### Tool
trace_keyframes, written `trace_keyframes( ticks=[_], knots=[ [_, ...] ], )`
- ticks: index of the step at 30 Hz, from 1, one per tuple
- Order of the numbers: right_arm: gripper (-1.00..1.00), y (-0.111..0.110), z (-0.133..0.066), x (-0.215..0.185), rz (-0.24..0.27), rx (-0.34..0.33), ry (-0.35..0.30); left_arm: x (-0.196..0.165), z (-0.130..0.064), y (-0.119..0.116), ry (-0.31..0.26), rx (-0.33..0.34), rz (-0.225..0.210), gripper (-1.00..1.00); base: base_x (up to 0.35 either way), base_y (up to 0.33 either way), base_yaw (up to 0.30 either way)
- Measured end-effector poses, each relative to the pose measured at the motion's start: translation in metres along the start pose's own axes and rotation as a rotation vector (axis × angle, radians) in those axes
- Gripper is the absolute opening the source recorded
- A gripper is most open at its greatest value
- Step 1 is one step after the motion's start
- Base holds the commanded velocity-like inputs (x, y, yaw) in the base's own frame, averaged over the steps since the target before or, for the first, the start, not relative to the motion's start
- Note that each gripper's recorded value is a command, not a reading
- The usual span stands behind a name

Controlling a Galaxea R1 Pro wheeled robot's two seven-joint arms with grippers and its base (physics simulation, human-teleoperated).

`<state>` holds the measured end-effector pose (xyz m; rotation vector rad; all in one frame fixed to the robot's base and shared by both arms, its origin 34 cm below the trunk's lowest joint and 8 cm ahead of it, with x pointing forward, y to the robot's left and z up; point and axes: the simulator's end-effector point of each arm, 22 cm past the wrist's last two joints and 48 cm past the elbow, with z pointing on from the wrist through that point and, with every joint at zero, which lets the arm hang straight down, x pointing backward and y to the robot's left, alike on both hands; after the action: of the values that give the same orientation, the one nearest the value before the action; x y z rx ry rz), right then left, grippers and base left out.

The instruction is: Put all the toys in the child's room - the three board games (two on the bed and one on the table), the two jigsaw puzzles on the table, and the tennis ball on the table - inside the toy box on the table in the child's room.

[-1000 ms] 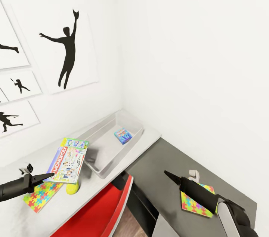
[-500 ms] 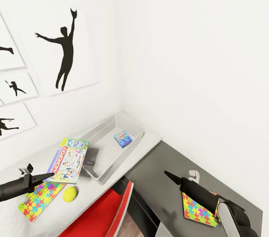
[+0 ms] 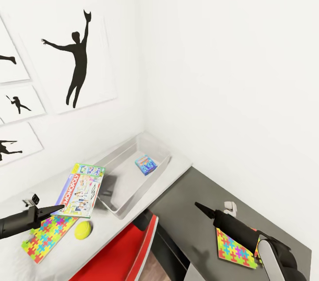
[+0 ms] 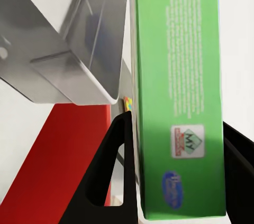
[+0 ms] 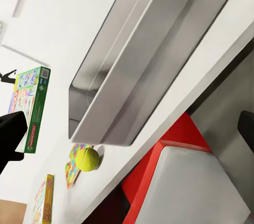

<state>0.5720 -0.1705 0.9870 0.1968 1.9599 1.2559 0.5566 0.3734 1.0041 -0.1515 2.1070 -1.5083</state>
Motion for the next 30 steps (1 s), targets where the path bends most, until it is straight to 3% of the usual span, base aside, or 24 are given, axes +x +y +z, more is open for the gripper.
trace_keyframes(
  ticks=[9,13,15,21,30],
  knots=[
    [1.00,0.000,-0.001,-0.001,0.001,0.000,-0.001,-0.004,0.001,-0.004,-0.004,0.008,-0.011,-1.00,0.000,0.000,0.000],
    [1.00,0.000,-0.001,-0.001,0.001,0.000,-0.001,-0.009,0.015,-0.014,0.001,0.036,-0.069,-1.00,0.000,0.000,0.000],
    [1.00,0.000,-0.001,-0.001,0.001,0.000,0.000,-0.028,0.023,-0.028,-0.013,0.063,-0.065,-1.00,0.000,0.000,0.000],
    [1.00,0.001,-0.001,-0.001,0.005,-0.004,-0.003,-0.062,0.070,-0.047,-0.027,0.072,-0.044,-1.00,0.000,0.000,0.000],
    [1.00,0.001,-0.002,-0.003,0.008,-0.007,-0.007,-0.055,0.141,-0.019,-0.003,-0.087,-0.058,-1.00,0.000,0.000,0.000]
  ],
)
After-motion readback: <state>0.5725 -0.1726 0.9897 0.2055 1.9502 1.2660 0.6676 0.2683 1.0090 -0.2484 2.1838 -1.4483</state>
